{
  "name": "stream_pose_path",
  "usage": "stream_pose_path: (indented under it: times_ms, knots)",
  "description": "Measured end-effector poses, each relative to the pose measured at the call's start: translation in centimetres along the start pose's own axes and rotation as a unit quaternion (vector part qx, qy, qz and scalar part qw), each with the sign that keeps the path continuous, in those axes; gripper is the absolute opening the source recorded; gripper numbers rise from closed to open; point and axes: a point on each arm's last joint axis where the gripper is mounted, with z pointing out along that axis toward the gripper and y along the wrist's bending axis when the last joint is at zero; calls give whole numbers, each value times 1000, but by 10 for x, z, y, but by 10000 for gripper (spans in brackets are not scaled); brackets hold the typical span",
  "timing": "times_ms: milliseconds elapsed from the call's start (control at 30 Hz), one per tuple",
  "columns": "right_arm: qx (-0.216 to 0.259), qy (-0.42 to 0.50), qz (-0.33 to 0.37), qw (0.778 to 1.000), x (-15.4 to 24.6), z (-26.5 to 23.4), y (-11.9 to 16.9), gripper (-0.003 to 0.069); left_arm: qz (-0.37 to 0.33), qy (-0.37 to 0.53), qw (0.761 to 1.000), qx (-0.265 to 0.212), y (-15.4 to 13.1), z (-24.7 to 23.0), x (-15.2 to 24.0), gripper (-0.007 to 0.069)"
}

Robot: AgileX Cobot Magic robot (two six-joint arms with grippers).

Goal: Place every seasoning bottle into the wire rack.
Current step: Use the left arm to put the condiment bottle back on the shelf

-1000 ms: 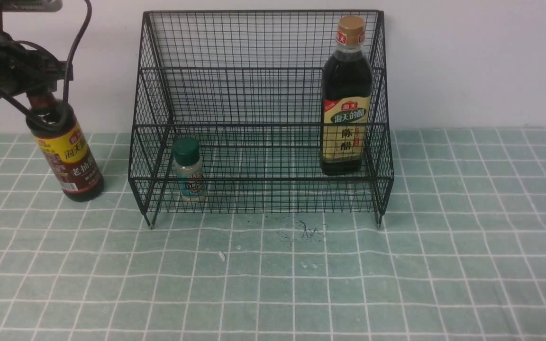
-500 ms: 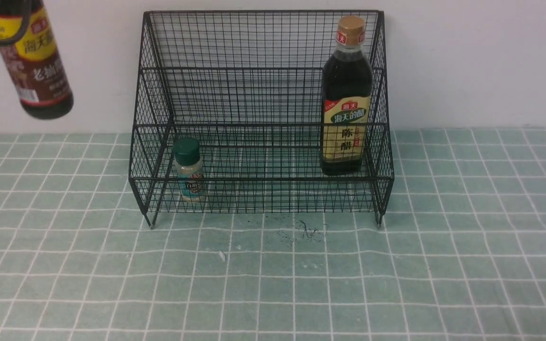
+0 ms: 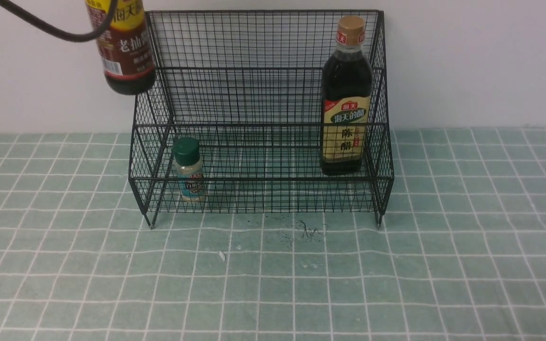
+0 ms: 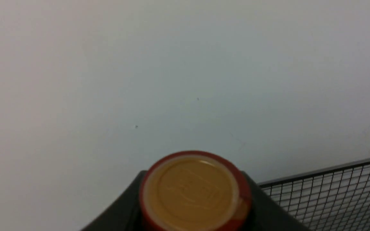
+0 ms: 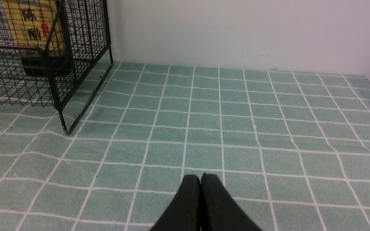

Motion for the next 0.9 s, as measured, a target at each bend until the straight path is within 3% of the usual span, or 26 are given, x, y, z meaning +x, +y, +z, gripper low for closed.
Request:
stream_pose_path:
  times_ms: [533,900]
  knots:
    - [0,0,0,1000,0,0,0,-15,-11,59,998,19,-13,46,39,267]
    - [0,0,0,1000,0,0,0,-15,-27,174,984,34,-17,83,93,267]
